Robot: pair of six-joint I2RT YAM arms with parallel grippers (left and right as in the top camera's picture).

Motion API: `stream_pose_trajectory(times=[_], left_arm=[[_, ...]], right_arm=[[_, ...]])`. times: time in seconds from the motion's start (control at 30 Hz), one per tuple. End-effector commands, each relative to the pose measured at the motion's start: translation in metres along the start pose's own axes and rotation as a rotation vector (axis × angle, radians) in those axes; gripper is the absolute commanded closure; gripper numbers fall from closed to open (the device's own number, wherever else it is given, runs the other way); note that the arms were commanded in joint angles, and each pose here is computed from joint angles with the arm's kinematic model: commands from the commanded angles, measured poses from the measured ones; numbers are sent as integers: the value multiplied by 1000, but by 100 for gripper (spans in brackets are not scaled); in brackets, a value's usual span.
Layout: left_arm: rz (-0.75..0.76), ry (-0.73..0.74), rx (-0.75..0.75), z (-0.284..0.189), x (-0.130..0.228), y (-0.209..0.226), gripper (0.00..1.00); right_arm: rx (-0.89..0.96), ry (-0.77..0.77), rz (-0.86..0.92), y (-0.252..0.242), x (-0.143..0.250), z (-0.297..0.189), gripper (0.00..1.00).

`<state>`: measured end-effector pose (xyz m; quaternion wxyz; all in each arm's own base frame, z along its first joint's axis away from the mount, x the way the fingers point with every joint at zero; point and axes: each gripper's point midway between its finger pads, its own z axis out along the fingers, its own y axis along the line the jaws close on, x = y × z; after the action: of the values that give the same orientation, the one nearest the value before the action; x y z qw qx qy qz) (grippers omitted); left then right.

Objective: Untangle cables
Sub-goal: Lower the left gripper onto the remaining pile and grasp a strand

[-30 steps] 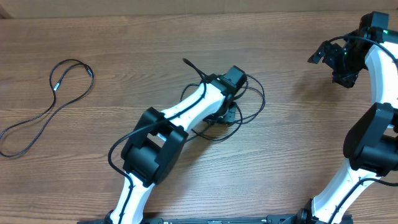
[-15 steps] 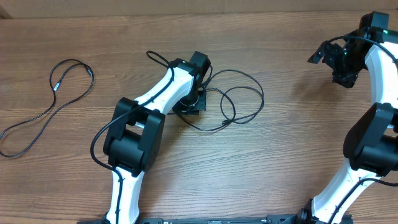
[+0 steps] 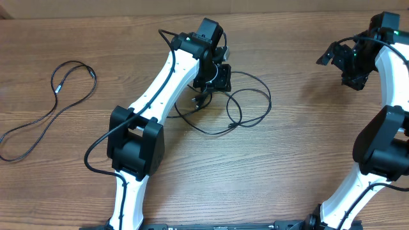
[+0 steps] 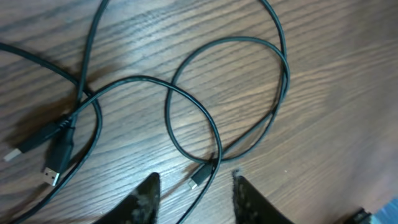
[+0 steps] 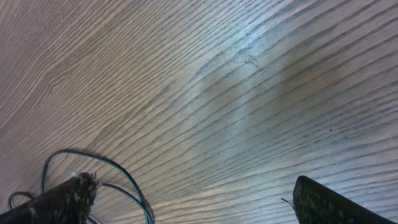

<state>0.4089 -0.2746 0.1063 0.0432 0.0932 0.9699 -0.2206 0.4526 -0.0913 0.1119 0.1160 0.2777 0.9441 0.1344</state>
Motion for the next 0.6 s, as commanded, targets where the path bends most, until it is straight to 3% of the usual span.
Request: stream_pose_trajectory(times=[0.0,0.2,0.27,0.33,0.57], left_arm=[[11,-16,-93,-1,0,9,50],[8,-43,-267,-5,-2,38,50],[8,-46,-275,-5,-3,40,64],[7,-43,-276,-4,-2,41,96],[14,-23,-291,0,3,40,94]], right_arm=[[2,-20,0,0,-5,-4,0],[2,-20,0,0,-5,-4,0],[2,-20,0,0,-5,-4,0],[2,-20,0,0,-5,-4,0],[2,-20,0,0,-5,-4,0]])
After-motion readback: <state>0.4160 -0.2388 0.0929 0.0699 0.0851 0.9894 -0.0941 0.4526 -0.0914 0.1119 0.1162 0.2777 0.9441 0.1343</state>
